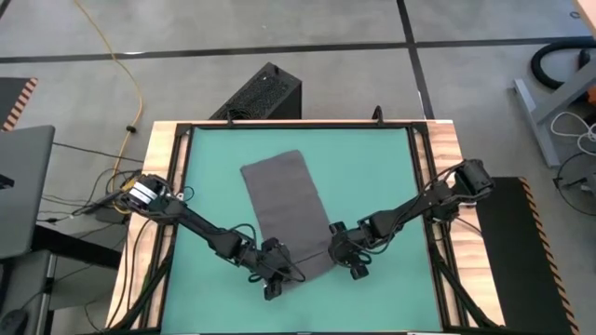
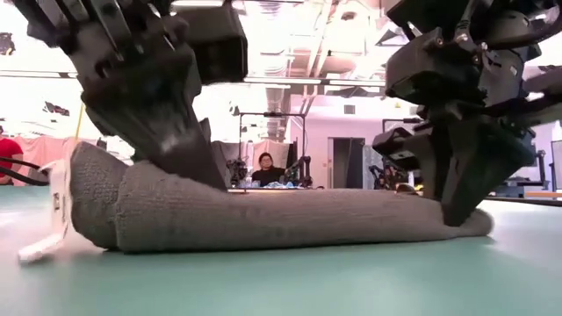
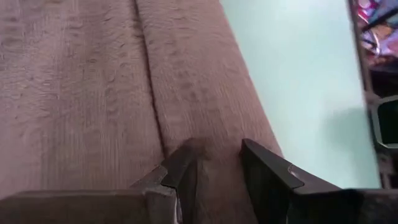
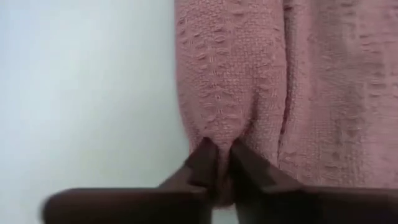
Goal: Roll towel into tight, uniform cylinder
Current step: Roll the gray towel
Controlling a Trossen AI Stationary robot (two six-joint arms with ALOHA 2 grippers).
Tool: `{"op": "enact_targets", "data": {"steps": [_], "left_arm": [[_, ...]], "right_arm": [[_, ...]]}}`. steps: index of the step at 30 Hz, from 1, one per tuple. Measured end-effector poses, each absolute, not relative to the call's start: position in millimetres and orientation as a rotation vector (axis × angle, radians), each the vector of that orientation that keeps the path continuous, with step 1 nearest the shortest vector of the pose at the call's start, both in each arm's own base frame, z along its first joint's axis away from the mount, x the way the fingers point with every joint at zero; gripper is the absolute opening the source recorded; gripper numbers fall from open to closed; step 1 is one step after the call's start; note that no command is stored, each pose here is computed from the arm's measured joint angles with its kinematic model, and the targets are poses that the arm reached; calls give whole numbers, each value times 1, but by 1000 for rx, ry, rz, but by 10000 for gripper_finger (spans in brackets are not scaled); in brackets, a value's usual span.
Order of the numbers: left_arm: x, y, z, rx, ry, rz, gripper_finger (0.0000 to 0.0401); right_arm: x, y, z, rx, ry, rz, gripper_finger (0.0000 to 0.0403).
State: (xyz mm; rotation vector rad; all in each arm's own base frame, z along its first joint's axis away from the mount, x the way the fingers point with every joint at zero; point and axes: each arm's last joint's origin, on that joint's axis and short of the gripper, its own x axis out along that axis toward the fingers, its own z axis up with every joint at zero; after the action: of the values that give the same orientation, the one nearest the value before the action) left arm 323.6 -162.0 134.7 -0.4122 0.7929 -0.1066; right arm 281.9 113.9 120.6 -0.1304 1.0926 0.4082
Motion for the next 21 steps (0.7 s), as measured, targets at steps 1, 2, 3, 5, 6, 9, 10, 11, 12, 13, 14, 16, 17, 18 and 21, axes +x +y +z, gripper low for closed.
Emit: {"op": "enact_targets", "data": {"steps": [1,2,3,5,6,9,10,11,12,13,14,16,17,18,21], "left_arm": [[323,-162,139,-402,784,-119,112],[322,-162,143,-392,772,-129,112],[322,-161,148,-380,754,-136,112],[321,-161,159,-356,713,-153,112],[320,-161,163,-347,697,-159,112],[320,-163,167,-324,667,-167,112],[319,-165,167,-317,657,-168,112],[319,-168,167,-312,642,-175,112],[319,-172,168,-308,625,-184,114],[319,-175,166,-304,617,-184,116],[318,-177,165,-300,616,-184,120],[318,-182,164,-295,597,-199,132],[318,-183,165,-300,580,-204,141],[318,-185,166,-301,571,-206,151],[319,-187,167,-297,572,-203,185]], "right_arm": [[282,112,124,-90,1092,416,43],[281,110,127,-41,1097,431,28],[282,108,130,11,1097,449,21],[282,102,134,120,1109,472,21],[283,99,136,172,1114,473,21],[284,92,138,298,1139,462,31],[285,90,138,328,1145,455,35],[285,88,138,352,1151,445,38],[286,86,137,371,1156,439,39],[287,85,137,386,1158,430,39],[287,84,137,396,1159,423,39],[288,82,137,416,1157,408,35],[289,81,138,426,1153,401,33],[290,80,138,436,1149,394,31],[291,77,138,456,1146,377,31]]}}
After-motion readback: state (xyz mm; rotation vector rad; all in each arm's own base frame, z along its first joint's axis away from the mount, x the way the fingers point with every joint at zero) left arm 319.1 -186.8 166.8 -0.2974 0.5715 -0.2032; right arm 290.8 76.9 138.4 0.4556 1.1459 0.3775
